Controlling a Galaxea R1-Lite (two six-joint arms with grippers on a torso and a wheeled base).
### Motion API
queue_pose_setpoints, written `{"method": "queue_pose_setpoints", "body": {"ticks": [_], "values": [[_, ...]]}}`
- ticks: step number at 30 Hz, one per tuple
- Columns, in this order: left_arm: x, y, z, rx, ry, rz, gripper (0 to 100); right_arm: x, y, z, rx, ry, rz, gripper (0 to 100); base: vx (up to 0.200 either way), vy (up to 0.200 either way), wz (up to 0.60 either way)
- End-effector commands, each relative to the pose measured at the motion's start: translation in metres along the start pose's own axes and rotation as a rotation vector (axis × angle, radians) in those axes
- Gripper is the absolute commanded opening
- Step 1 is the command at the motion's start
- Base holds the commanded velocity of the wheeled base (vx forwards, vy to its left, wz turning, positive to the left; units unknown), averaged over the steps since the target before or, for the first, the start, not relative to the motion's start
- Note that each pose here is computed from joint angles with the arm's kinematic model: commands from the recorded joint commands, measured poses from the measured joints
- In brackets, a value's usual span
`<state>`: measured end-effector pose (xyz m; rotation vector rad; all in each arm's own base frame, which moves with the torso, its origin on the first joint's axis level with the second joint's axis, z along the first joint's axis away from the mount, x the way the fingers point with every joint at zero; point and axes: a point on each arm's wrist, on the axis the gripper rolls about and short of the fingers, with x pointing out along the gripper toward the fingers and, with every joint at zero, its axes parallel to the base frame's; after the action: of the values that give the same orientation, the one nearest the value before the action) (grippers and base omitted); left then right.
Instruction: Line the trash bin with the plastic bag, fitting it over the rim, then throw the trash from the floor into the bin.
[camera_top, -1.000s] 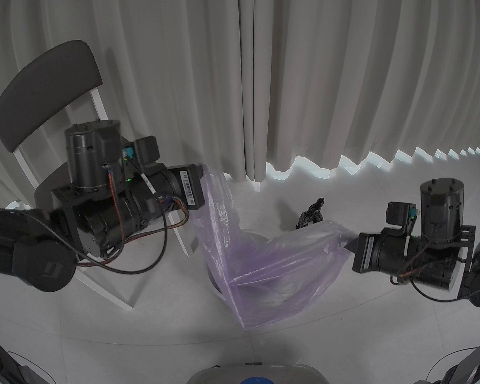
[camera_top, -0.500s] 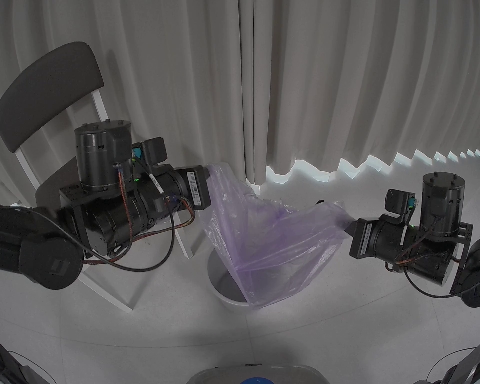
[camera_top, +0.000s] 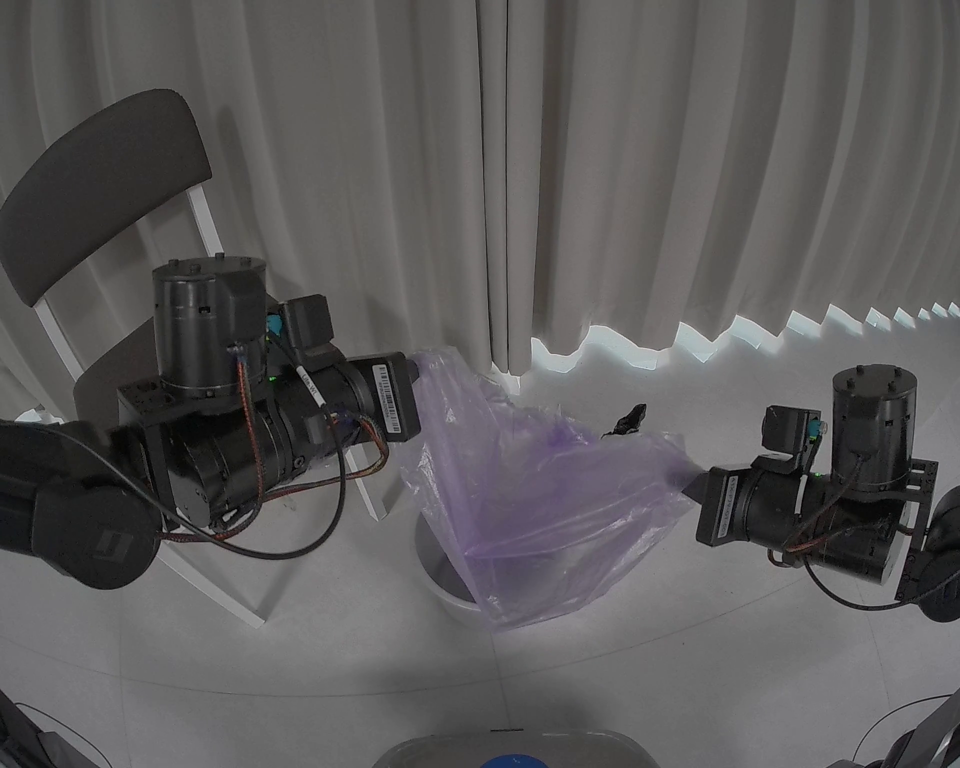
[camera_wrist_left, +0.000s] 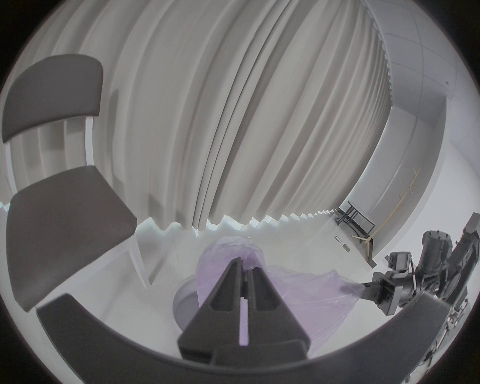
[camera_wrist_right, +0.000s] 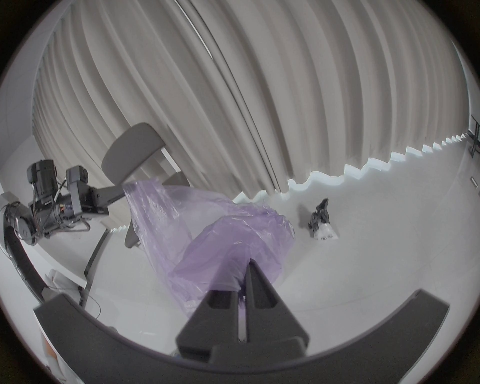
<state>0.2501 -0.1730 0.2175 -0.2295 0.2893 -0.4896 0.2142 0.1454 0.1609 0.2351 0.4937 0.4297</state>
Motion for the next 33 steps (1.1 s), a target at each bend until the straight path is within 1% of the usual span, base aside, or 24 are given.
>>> {"method": "queue_pose_setpoints", "body": {"ticks": [1,2,6,8,12,16,21,25,29,33], "values": [[0.006,0.004,-0.007,-0.005,0.025,0.017,0,0.002,-0.001,0.000,-0.001,0.012,0.000,0,0.000,0.000,0.00],[0.012,0.012,-0.010,-0.009,0.047,0.030,0,0.006,-0.005,0.002,0.002,0.048,-0.011,0,0.000,0.000,0.00],[0.018,0.024,-0.013,-0.015,0.077,0.064,0,0.011,-0.008,0.008,0.013,0.098,-0.016,0,0.000,0.000,0.00],[0.019,0.029,-0.014,-0.018,0.090,0.082,0,0.016,-0.009,0.010,0.019,0.119,-0.007,0,0.000,0.000,0.00],[0.018,0.037,-0.013,-0.028,0.098,0.088,0,0.033,-0.011,0.011,0.025,0.143,-0.006,0,0.000,0.000,0.00],[0.017,0.038,-0.013,-0.028,0.101,0.090,0,0.048,-0.013,0.010,0.030,0.162,-0.009,0,0.000,0.000,0.00],[0.017,0.038,-0.013,-0.029,0.103,0.085,0,0.062,-0.012,0.008,0.038,0.191,0.022,0,0.000,0.000,0.00],[0.019,0.039,-0.015,-0.029,0.113,0.078,0,0.070,-0.015,0.003,0.042,0.211,0.014,0,0.000,0.000,0.00],[0.021,0.038,-0.018,-0.032,0.130,0.042,0,0.077,-0.028,0.001,0.069,0.241,0.015,0,0.000,0.000,0.00],[0.025,0.036,-0.019,-0.030,0.136,0.029,0,0.084,-0.040,-0.005,0.096,0.279,0.011,0,0.000,0.000,0.00]]}}
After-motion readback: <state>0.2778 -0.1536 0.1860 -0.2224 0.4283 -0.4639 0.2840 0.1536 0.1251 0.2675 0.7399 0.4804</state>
